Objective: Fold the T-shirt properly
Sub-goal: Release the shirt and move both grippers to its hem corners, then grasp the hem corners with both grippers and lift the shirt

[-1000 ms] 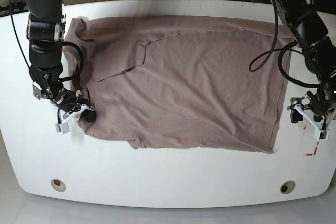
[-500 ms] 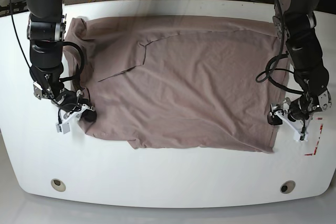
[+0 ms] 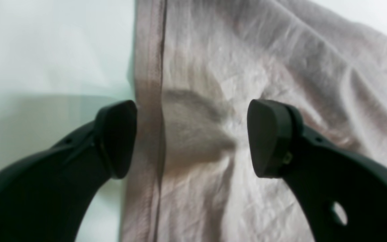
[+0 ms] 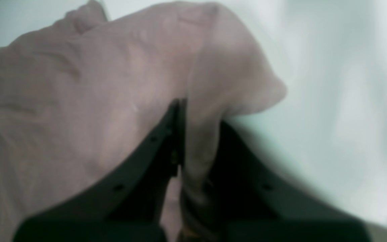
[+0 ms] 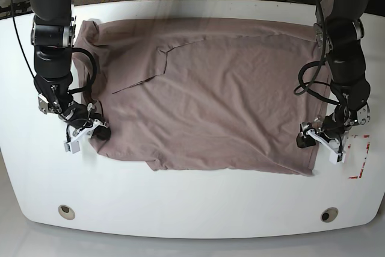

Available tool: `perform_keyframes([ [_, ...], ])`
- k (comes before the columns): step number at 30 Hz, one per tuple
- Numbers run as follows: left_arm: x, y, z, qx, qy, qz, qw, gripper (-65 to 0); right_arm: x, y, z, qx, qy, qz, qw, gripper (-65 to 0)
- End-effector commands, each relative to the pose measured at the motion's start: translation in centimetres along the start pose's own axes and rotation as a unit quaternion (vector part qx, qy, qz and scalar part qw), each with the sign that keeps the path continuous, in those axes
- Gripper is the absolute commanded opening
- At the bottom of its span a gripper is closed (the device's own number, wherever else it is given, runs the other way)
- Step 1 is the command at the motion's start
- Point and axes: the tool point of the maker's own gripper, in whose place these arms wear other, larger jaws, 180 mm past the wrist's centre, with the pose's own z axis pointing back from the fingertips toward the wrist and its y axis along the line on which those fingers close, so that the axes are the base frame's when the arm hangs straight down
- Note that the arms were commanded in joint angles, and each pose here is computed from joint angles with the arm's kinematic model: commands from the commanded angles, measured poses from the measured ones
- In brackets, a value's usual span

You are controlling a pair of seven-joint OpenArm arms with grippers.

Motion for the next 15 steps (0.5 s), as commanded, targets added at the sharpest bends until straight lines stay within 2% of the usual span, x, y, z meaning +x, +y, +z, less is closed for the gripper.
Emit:
perform_keyframes([
  [1, -1.6, -1.2, -0.6, -0.008, 0.045, -0.011, 0.999, -19.7, 3.4, 0.4, 0.5, 0.010, -0.039, 0.009, 0.9992, -65.0],
  [3, -1.8, -1.3, -0.6, -0.009, 0.052, -0.011, 0.999, -27.9, 3.4, 0.4, 0.5, 0.010, -0.039, 0.009, 0.9992, -65.0],
  [6, -1.9, -1.4, -0.6, -0.009, 0.054, -0.014, 0.998, -51.4, 3.4, 0.4, 0.5, 0.010, -0.039, 0.009, 0.9992, -65.0],
  [8, -2.0, -1.3, -0.6, -0.006, 0.054, -0.013, 0.998, -62.5, 3.3, 0.4, 0.5, 0.010, -0.038, 0.009, 0.9992, -65.0],
  [9, -1.9, -1.3, -0.6, -0.007, 0.053, -0.012, 0.999, -65.0, 3.3, 0.4, 0.5, 0.010, -0.037, 0.010, 0.9992, -65.0],
  [15, -1.5, -1.3, -0.7, -0.005, 0.039, -0.012, 0.999, -64.4, 4.5, 1.4, 0.6, 0.019, -0.050, 0.033, 0.9980, -65.0],
])
